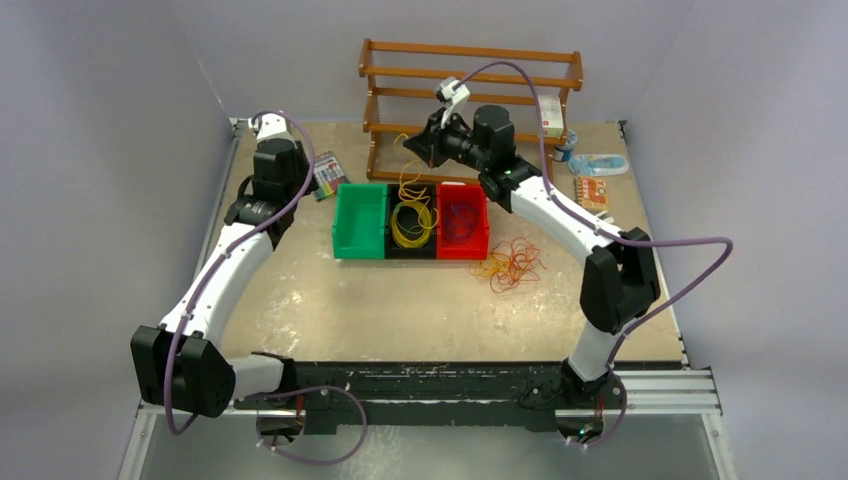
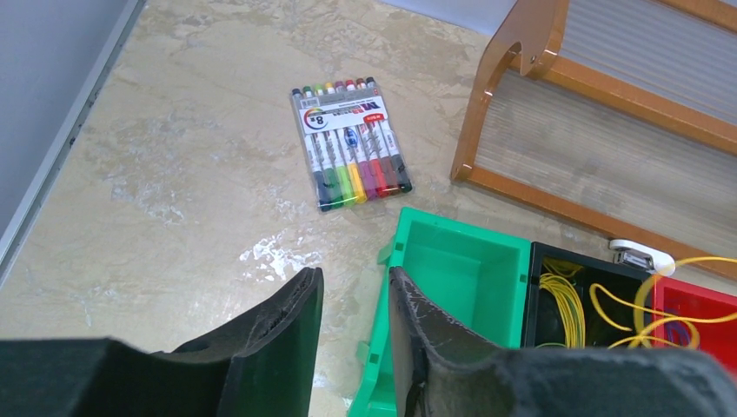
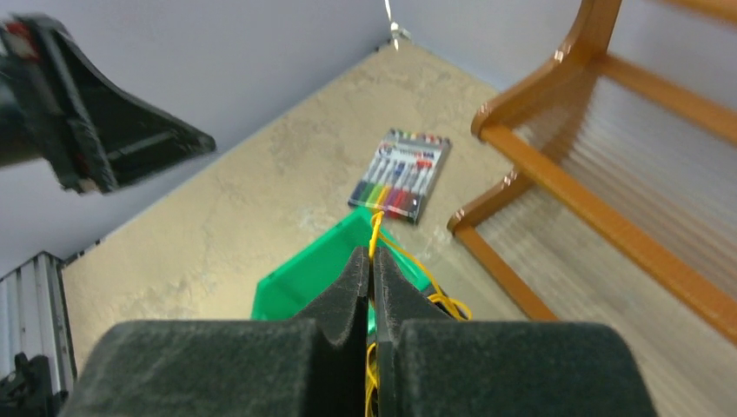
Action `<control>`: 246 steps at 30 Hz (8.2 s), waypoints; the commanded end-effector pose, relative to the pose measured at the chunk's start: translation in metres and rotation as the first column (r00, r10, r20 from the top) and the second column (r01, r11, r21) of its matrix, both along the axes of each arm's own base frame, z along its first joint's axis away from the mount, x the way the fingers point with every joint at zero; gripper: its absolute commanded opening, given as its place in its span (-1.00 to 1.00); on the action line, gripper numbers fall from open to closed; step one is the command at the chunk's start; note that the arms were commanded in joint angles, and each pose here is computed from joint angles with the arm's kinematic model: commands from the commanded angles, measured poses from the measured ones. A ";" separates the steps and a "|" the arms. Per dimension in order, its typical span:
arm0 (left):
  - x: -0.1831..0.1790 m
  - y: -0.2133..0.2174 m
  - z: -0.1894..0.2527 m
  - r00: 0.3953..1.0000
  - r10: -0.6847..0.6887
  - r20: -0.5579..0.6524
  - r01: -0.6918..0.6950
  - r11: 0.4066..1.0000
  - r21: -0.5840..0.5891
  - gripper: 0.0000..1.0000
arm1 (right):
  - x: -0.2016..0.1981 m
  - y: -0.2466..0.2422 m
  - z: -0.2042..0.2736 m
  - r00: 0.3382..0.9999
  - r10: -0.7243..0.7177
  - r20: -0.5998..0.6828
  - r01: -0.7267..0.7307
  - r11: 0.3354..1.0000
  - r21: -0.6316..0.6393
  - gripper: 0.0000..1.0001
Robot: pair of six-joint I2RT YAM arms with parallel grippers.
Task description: Untangle the cables
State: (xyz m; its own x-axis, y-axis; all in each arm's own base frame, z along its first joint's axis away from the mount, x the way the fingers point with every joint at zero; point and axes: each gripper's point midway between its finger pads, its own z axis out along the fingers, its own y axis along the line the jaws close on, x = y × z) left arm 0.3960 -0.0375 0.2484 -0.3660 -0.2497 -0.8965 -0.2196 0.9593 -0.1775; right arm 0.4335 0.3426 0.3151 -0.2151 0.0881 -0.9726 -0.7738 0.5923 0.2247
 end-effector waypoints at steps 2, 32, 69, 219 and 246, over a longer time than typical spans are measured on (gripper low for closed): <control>0.003 0.006 0.004 0.999 0.031 0.033 -0.031 0.999 -0.018 -0.30 | -0.003 0.008 -0.011 0.999 0.045 -0.004 -0.045 0.999 0.008 -1.00; 0.006 -0.001 0.001 0.999 0.000 0.036 0.002 0.999 -0.048 -0.21 | -0.001 0.018 -0.177 0.970 -0.112 -0.215 0.017 0.917 -0.399 -1.00; 0.007 -0.005 -0.001 0.999 -0.015 0.033 0.017 0.998 -0.061 -0.20 | -0.001 0.015 -0.188 0.965 -0.171 -0.200 0.046 0.857 -0.513 -0.71; -0.072 -0.409 0.100 0.175 -0.667 0.724 0.953 0.299 0.045 -0.07 | -0.099 -0.256 0.076 0.640 -0.758 -0.123 0.749 0.581 0.319 -1.00; -0.095 -0.481 0.047 0.078 -0.753 0.653 0.973 0.201 0.116 -0.07 | -0.113 -0.223 0.117 0.787 -0.610 -0.092 0.597 0.715 0.364 -1.00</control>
State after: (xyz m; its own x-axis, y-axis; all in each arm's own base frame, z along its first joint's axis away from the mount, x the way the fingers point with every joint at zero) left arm 0.3032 -0.5125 0.2744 -0.1384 -0.3053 -0.9421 0.9413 0.2551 -0.2210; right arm 0.3283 0.1184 0.3886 -0.0327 0.4955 -0.8680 -0.2175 0.8441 0.4901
